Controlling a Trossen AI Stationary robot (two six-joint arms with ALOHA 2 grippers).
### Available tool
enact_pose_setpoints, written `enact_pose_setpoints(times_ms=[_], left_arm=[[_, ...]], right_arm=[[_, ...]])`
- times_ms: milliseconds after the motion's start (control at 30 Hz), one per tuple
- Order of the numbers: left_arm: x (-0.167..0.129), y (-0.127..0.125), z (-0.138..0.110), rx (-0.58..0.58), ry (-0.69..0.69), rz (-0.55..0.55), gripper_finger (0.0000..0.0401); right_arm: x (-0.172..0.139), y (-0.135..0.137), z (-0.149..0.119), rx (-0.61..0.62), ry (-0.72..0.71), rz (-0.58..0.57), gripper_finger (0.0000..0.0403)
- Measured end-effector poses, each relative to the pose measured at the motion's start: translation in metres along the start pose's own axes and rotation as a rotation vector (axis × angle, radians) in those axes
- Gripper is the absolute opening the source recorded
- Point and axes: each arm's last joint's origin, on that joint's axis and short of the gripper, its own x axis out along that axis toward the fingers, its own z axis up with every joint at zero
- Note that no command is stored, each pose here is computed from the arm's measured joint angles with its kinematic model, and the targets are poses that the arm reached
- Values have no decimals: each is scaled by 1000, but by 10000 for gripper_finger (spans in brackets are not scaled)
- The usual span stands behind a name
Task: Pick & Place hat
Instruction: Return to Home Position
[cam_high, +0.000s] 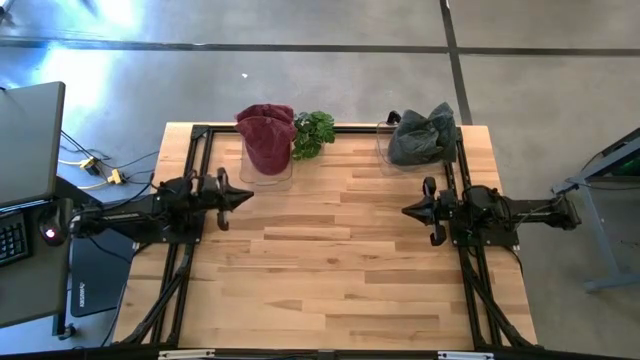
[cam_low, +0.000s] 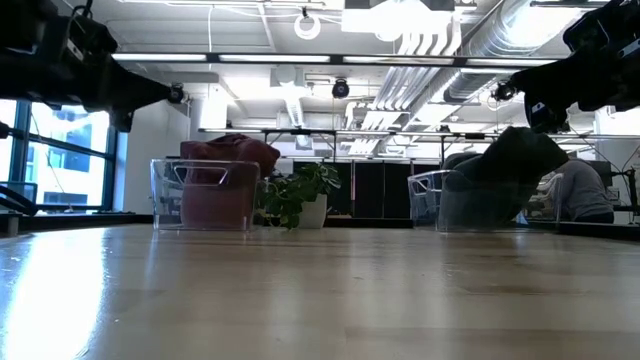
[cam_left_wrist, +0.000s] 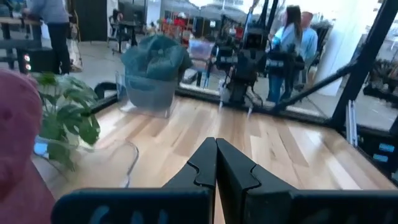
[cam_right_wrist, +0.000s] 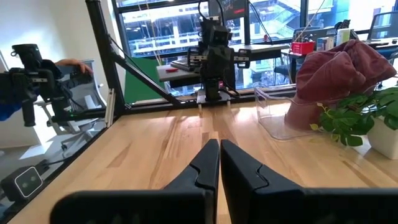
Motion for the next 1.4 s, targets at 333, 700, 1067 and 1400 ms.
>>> enact_pose_setpoints(times_ms=[333, 700, 1067, 1400], left_arm=[[0, 0, -2, 0, 24, -4, 0], [-2, -14, -5, -4, 48, -153, 0], [-3, -18, -6, 241, 45, -244, 0], [-2, -18, -5, 248, 33, -245, 0]], right_arm=[[1, 0, -1, 0, 9, -1, 12], [1, 0, -1, 0, 10, -1, 12], [1, 0, -1, 0, 10, -1, 12], [1, 0, -1, 0, 11, -1, 12]])
